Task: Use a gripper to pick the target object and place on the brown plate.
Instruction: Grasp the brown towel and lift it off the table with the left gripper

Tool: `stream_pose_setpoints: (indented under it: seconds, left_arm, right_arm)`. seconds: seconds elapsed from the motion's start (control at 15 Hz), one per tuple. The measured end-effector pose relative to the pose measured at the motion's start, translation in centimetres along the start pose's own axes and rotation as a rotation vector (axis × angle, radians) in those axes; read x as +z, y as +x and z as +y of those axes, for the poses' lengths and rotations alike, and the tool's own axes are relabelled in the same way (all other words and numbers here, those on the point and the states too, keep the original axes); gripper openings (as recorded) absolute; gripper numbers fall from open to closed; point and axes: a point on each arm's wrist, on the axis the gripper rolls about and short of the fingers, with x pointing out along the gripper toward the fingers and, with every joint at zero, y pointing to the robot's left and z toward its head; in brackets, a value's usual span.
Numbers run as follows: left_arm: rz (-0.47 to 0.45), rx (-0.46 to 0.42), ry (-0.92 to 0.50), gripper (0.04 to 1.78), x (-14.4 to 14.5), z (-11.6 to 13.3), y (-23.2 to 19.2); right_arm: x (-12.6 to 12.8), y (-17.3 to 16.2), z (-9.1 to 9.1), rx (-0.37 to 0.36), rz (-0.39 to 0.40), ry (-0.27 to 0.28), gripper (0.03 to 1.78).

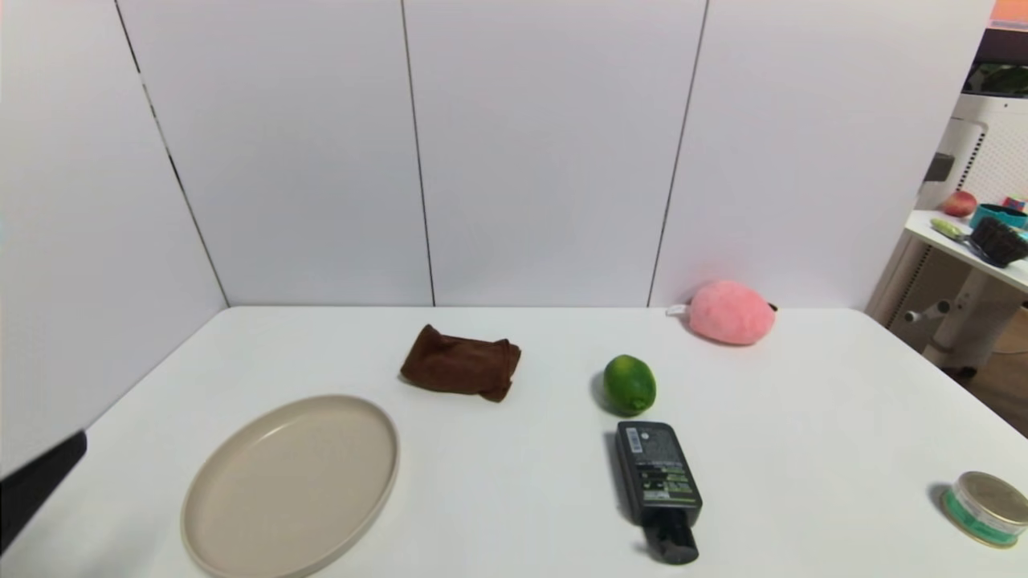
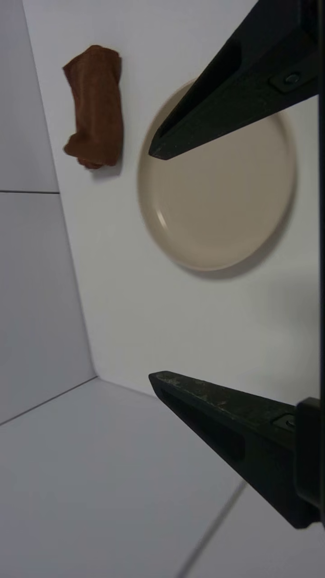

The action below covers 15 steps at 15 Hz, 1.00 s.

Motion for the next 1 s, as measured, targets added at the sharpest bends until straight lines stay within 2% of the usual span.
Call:
stream_pose_setpoints:
  seconds: [0.13,0.27,0.4,0.6,0.73,0.93,1.0]
  left_arm:
    - [0.007,-0.042,0.120,1.69,5.9,1.1,4.1]
    - [0.018,-0.106,0.250,1.69,10.2,1.6,8.7]
    - [0.047,-0.222,0.373,1.69,12.4,0.9,13.8]
    - [0.052,-0.418,0.513,1.69,13.8,-2.6,21.2]
    - [0.045,-0.545,0.607,1.69,13.6,-5.4,25.3]
    - [0.104,-0.769,0.728,1.69,11.3,-9.3,29.1]
    - [0.123,-0.809,0.756,1.69,10.5,-10.1,30.0]
  right_arm:
    - [0.0,0.0,0.0,0.000,0.000,0.000,1.69]
    - [0.0,0.0,0.0,0.000,0.000,0.000,1.69]
    - [0.0,0.0,0.0,0.000,0.000,0.000,1.69]
    - [0.0,0.0,0.0,0.000,0.000,0.000,1.69]
    - [0.0,0.0,0.0,0.000,0.000,0.000,1.69]
    - [0.0,0.0,0.0,0.000,0.000,0.000,1.69]
    - [0.0,0.0,0.0,0.000,0.000,0.000,1.69]
